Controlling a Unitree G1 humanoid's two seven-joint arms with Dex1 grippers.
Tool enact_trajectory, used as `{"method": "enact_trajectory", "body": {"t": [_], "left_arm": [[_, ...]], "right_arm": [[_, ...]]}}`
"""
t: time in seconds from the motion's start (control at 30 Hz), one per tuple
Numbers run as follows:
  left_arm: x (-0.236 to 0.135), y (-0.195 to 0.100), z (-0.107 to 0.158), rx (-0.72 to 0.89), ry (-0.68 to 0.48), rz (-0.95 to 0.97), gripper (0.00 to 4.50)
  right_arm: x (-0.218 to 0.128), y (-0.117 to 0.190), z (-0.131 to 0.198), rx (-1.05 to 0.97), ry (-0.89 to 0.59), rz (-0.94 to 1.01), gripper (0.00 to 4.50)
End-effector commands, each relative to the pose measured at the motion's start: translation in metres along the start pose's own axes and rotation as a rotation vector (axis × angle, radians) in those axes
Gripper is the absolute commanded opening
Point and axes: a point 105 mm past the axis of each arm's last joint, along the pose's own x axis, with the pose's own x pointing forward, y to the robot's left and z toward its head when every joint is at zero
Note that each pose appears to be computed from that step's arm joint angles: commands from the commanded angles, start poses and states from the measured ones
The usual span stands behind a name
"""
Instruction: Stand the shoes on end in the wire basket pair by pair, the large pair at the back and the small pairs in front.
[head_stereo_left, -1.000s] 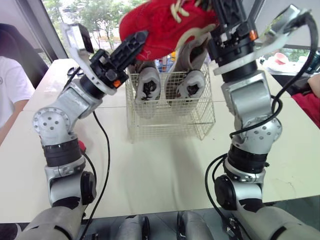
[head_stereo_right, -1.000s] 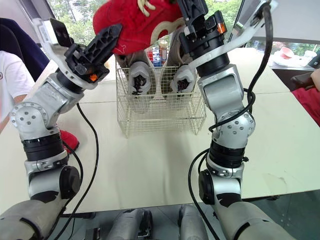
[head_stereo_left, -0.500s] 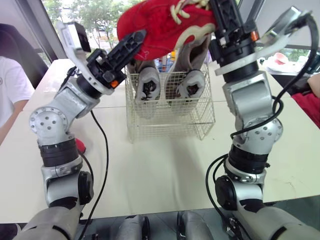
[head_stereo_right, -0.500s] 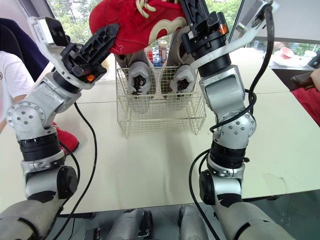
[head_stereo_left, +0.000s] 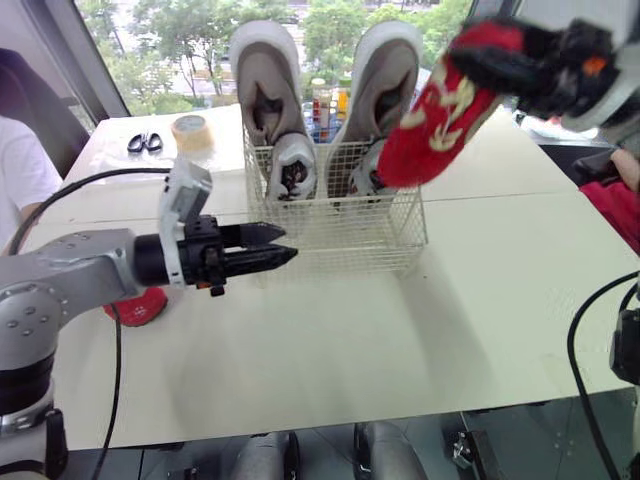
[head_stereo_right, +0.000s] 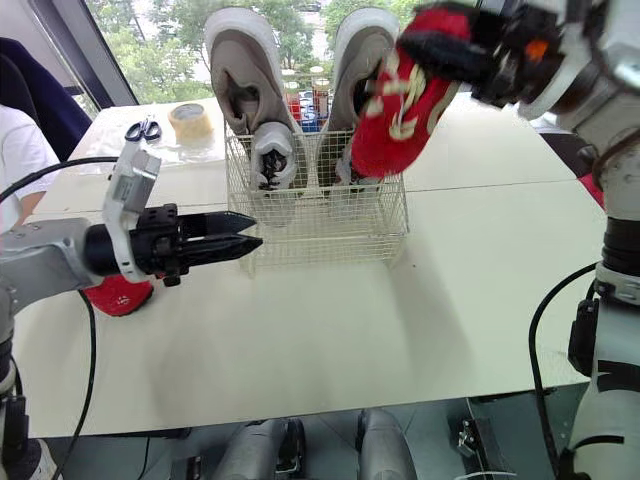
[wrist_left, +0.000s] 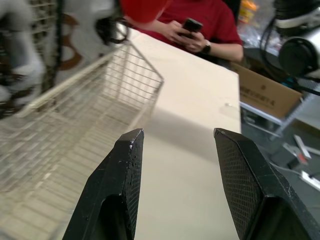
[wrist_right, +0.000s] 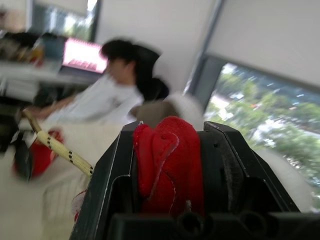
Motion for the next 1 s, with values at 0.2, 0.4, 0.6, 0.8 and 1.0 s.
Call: {"method": "enact_trajectory", "body": {"t": [0.2,0.4,0.6,0.8,1.0], "left_arm": [[-0.017,0.012,-0.002,-0.019,0.003,0.075,2.25],[-0.027,0.018,0.000,-0.059,-0.002,0.094,2.25],[-0.029,0.026,0.000,-0.056,0.024,0.116,2.25],[-0.034,0.028,0.003,-0.061,0.038,0.104,2.33],[-0.046,0.030,-0.002,-0.070,0.079,0.125,2.33]], "right_arm": [[0.011,0.022,-0.018,-0.114,0.104,0.190,1.63],[0.017,0.037,-0.057,-0.194,0.149,0.207,1.63],[0.019,0.050,-0.088,-0.174,0.150,0.214,1.63],[0.012,0.047,-0.088,-0.115,0.129,0.198,2.90],[0.013,0.041,-0.059,-0.076,0.070,0.145,4.45]]}}
